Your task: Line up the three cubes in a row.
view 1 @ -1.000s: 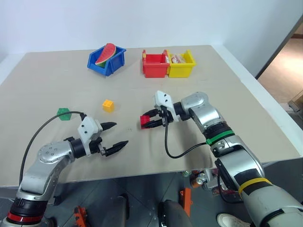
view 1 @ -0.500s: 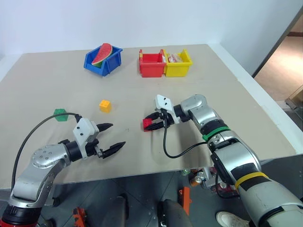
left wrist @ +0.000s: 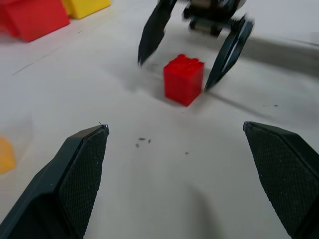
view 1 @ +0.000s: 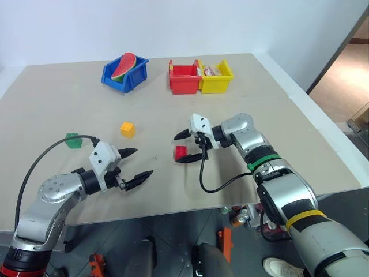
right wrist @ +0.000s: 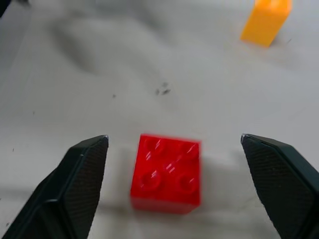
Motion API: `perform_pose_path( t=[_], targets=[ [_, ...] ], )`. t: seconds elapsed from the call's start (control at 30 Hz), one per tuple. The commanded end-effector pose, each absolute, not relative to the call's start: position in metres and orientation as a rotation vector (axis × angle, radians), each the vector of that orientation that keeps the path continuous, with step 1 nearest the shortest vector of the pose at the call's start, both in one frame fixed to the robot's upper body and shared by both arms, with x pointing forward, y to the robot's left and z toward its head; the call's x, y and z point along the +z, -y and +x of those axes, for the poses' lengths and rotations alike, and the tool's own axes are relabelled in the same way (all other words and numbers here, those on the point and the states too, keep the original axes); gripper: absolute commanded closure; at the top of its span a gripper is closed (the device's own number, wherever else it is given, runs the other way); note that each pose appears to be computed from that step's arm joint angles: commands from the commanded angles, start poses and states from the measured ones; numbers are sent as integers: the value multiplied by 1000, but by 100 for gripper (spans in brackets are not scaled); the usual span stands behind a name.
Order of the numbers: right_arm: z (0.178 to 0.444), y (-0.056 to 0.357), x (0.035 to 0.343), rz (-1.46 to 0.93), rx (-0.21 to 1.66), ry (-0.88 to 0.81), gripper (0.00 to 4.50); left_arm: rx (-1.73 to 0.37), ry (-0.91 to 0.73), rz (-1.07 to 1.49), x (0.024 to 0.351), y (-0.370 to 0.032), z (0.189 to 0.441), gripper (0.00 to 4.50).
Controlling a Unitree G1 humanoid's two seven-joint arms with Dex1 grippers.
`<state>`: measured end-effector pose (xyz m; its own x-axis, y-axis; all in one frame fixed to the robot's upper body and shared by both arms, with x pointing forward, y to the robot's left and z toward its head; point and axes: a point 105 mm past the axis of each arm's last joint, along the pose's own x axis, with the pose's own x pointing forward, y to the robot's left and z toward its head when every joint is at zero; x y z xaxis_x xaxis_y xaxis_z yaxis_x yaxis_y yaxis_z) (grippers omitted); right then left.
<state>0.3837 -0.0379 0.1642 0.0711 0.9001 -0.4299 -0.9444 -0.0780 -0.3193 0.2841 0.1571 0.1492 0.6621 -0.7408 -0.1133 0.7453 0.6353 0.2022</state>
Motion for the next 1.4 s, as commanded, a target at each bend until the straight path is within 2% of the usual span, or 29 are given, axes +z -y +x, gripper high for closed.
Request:
perform_pose_path(
  t=[0.03,0.13,0.23,0.37,0.53,0.9,1.4],
  targets=[
    [381,33,218,-530,1497,96,3,-546,55,225,176,-203,303,0],
    [371,34,237,-444,1441,181,3,-287,96,219,190,-243,311,0],
    [361,34,240,-410,1396,204,3,-129,118,187,199,-270,310,0],
    [352,31,236,-377,1325,207,3,-41,114,180,204,-294,310,0],
    [351,29,239,-317,1190,243,3,19,80,187,206,-320,317,0],
    [354,40,242,-306,1059,271,3,50,0,160,185,-335,334,0],
    [351,44,246,-344,1019,297,3,65,-113,106,153,-335,354,0]
  ],
)
